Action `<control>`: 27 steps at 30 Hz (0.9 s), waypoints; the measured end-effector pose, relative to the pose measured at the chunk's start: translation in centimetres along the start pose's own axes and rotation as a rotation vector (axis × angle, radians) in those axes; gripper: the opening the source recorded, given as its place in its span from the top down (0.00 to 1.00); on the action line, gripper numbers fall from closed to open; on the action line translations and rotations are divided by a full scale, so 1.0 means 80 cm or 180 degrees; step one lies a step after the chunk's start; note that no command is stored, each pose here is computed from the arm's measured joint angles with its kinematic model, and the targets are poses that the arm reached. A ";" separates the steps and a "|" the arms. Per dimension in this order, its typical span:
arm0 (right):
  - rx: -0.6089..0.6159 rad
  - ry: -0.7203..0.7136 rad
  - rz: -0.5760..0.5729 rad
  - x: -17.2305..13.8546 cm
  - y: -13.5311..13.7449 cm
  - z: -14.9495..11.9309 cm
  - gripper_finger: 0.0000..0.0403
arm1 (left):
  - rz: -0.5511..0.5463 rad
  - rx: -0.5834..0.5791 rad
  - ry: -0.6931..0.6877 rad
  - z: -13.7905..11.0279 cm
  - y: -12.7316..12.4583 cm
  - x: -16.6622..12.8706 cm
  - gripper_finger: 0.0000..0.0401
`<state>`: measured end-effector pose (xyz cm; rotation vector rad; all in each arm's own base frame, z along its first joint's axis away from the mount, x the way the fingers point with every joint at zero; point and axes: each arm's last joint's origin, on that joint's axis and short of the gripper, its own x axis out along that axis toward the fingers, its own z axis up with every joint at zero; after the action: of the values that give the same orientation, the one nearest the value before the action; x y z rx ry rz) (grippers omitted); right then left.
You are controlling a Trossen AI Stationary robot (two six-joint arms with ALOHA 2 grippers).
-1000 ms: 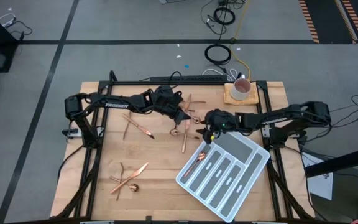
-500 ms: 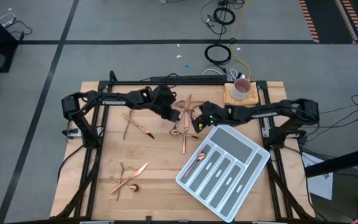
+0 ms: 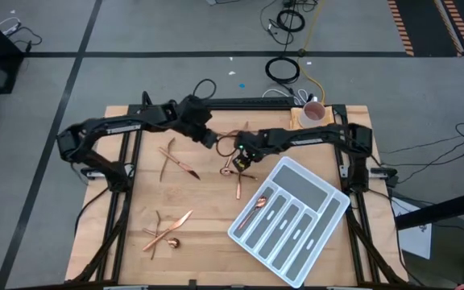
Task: Sort silverware
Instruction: Put the gold table knife into the cutlery tray
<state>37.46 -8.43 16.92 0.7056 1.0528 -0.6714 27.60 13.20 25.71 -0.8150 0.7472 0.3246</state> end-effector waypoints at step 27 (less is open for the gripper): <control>0.0577 -0.0043 0.0028 0.026 0.019 0.010 0.39 | 0.0170 0.0660 0.0147 -0.011 0.001 -0.016 0.98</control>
<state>39.78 -8.50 15.55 0.8606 0.9839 -0.7695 26.27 12.61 26.22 -0.6091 0.8320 0.2715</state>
